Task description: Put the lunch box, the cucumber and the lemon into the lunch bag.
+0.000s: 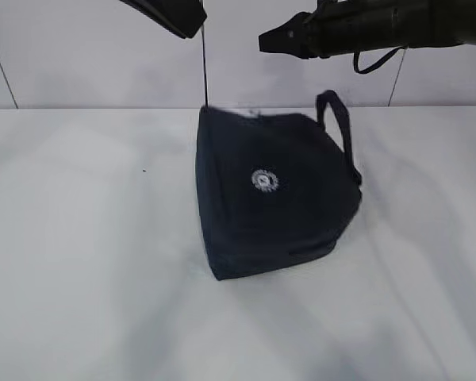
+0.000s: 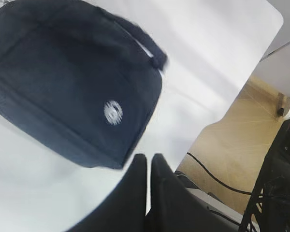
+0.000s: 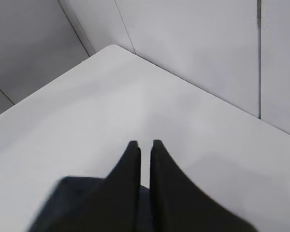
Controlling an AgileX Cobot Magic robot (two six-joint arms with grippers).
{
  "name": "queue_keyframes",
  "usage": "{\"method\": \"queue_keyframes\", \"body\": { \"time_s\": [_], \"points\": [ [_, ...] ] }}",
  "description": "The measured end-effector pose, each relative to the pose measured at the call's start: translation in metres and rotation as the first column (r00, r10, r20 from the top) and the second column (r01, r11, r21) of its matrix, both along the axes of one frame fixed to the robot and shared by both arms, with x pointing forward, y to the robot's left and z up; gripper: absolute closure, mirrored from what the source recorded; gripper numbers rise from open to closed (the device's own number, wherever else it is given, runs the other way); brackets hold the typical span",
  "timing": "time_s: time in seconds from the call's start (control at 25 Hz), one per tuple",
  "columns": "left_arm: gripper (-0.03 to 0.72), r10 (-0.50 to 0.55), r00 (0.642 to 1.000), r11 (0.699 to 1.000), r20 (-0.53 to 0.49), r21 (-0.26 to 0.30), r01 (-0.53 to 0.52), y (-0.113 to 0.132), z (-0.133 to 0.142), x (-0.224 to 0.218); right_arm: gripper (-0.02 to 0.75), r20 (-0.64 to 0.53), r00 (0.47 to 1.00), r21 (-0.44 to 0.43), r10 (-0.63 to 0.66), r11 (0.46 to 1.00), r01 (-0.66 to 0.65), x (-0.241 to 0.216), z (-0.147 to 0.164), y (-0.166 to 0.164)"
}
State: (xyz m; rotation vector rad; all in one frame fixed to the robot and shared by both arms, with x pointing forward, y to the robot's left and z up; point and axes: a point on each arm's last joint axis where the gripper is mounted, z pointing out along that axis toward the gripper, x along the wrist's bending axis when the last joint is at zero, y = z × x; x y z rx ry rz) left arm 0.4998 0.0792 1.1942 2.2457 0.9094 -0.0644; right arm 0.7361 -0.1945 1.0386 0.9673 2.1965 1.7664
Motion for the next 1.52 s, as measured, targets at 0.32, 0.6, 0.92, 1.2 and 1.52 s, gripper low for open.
{"method": "queue_keyframes", "body": {
  "time_s": [0.32, 0.6, 0.92, 1.2, 1.52],
  "points": [
    [0.708, 0.0, 1.0, 1.0, 0.0, 0.0, 0.0, 0.0, 0.0, 0.0, 0.479, -0.057, 0.998, -0.019, 0.018, 1.0, -0.019, -0.003, -0.003, -0.003],
    [0.708, 0.002, 1.0, 1.0, 0.004, 0.006, -0.002, 0.0, 0.0, 0.0, 0.432, -0.221, 0.975, -0.149, -0.018, 0.989, -0.016, -0.012, -0.007, -0.024],
    [0.708, 0.003, 1.0, 1.0, 0.006, 0.009, -0.003, 0.001, 0.0, 0.001, 0.43, -0.418, 0.902, -0.162, -0.112, 0.986, 0.047, -0.021, -0.005, -0.076],
    [0.708, 0.003, 1.0, 1.0, 0.006, 0.009, -0.003, 0.001, 0.0, 0.001, 0.429, -0.505, 0.846, -0.181, -0.172, 0.979, 0.091, -0.022, -0.016, -0.107],
    [0.708, 0.003, 1.0, 1.0, 0.006, 0.009, -0.003, 0.001, 0.0, 0.001, 0.287, -0.601, 0.779, -0.172, -0.176, 0.981, 0.088, -0.014, -0.057, -0.107]
  ]
}}
